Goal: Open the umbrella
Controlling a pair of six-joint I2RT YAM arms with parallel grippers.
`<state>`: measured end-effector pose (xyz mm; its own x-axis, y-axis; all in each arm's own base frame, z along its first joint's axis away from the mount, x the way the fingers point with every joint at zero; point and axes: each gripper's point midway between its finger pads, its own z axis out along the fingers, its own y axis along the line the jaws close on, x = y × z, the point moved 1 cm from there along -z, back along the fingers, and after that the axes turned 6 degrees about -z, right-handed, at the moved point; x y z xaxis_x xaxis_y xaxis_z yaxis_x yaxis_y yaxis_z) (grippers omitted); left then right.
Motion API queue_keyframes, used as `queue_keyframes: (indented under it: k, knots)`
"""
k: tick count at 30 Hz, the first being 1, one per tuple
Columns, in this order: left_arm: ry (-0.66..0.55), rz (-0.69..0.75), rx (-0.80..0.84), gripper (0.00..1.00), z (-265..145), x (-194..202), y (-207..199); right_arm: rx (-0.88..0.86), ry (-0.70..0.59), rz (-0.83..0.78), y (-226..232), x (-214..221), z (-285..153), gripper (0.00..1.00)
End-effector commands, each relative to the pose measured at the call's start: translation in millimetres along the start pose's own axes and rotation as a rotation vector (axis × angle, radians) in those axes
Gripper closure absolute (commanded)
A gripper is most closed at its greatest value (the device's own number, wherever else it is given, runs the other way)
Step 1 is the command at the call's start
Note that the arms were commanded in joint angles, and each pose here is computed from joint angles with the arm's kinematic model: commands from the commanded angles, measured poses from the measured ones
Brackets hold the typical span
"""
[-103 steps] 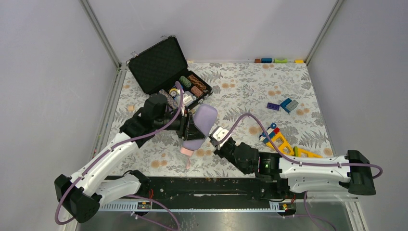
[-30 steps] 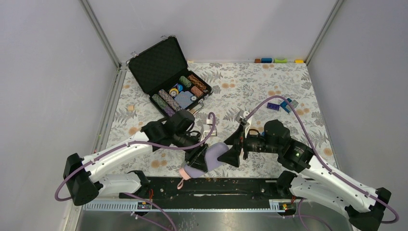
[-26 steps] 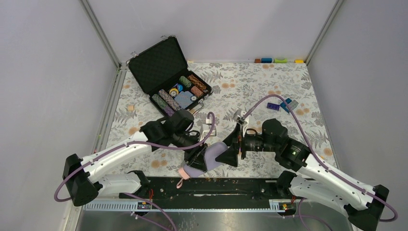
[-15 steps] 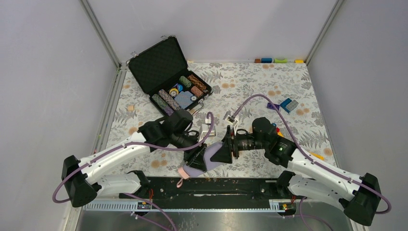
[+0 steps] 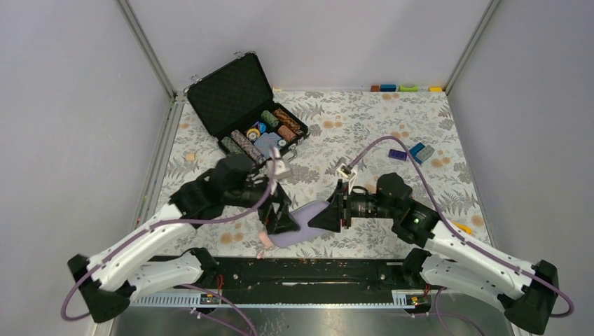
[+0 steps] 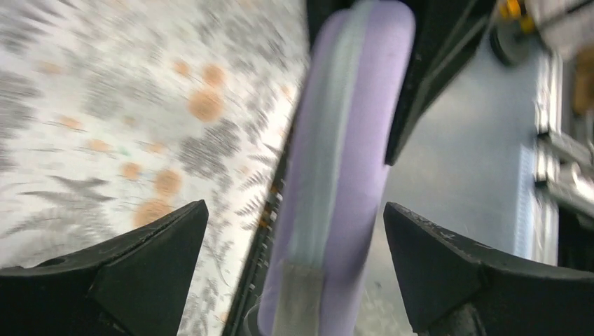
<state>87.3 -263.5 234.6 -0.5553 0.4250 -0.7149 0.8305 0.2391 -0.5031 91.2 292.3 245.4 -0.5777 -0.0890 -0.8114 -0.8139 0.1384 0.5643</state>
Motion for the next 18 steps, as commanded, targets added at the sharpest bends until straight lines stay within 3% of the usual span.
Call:
queue_keyframes:
  k: [1, 5, 9, 18]
  knots:
    - [-0.44, 0.02, -0.156, 0.01, -51.5, -84.8, 5.9, 0.073, -0.294, -0.15, 21.4, -73.5, -24.2, 1.0]
    - [-0.722, -0.027, -0.193, 0.01, -92.6, -115.9, -3.1, 0.153, -0.468, -0.212, 25.7, -111.2, -44.5, 1.0]
    - [-0.929, -0.084, -0.173, 0.01, -122.5, -129.5, -14.1, 0.143, -0.588, -0.287, 44.9, -143.1, -60.0, 1.0]
    - [-1.182, -0.207, -0.042, 0.01, -144.8, -138.3, -19.9, 0.064, -0.9, -0.368, 80.5, -197.4, -92.0, 1.0]
